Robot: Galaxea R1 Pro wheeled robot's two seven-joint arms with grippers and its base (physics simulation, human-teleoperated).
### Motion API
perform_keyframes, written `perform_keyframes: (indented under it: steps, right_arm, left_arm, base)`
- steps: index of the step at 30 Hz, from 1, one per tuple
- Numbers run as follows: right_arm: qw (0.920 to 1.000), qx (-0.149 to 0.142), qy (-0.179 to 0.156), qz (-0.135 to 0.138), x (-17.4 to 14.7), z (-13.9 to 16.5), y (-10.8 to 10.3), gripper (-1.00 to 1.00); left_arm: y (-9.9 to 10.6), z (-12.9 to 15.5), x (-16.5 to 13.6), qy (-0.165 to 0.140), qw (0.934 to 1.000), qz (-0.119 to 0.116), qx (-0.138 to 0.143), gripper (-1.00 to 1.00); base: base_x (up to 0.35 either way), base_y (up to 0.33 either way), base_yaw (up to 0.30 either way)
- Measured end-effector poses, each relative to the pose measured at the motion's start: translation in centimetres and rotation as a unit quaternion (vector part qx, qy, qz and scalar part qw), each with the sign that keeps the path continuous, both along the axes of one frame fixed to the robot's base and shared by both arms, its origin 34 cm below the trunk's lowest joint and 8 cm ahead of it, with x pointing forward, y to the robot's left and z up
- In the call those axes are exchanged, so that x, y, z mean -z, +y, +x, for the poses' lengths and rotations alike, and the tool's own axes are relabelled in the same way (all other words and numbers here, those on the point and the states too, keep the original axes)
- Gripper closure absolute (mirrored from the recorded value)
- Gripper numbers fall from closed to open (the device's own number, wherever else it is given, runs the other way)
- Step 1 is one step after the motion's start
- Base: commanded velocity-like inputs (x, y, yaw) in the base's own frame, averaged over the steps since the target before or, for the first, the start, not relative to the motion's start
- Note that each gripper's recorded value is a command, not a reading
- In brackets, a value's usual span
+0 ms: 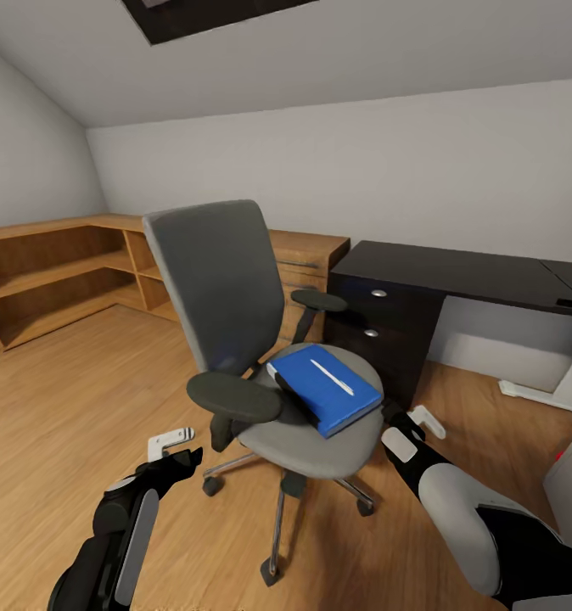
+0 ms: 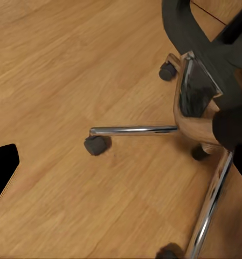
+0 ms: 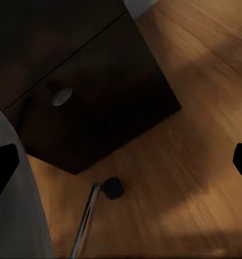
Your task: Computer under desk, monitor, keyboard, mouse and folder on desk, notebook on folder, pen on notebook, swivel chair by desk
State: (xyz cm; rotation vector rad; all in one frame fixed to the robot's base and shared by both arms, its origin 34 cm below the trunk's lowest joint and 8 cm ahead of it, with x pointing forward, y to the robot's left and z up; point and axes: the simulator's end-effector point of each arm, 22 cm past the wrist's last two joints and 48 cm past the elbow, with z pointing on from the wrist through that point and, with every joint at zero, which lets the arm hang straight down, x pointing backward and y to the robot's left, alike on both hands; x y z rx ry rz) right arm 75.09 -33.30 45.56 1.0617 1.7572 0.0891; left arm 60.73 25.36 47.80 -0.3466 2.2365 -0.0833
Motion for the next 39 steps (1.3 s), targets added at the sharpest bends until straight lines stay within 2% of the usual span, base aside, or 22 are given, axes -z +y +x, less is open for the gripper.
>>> perform_keyframes:
  steps: [31, 35, 39]
  right_arm:
    - [1.0, 0.004, -0.002, -0.004, -0.2, 0.0, -0.9, -1.0]
    - [1.0, -0.003, -0.001, 0.0, -0.03, 0.08, 0.08, -1.0]
    - [1.0, -0.002, -0.001, -0.001, -0.03, 0.09, -0.11, -1.0]
  left_arm:
    - [0.02, 0.0, -0.01, 0.0, 1.0, 0.0, 0.0, -1.0]
    - [0.11, -0.01, 0.03, 0.0, 1.0, 0.001, -0.001, -1.0]
    - [0.07, 0.0, 0.07, 0.001, 1.0, 0.0, -0.001, -1.0]
  base:
    - [0.0, 0.0, 0.248]
    - [-0.059, 0.0, 0.087]
    - [-0.301, 0.0, 0.004]
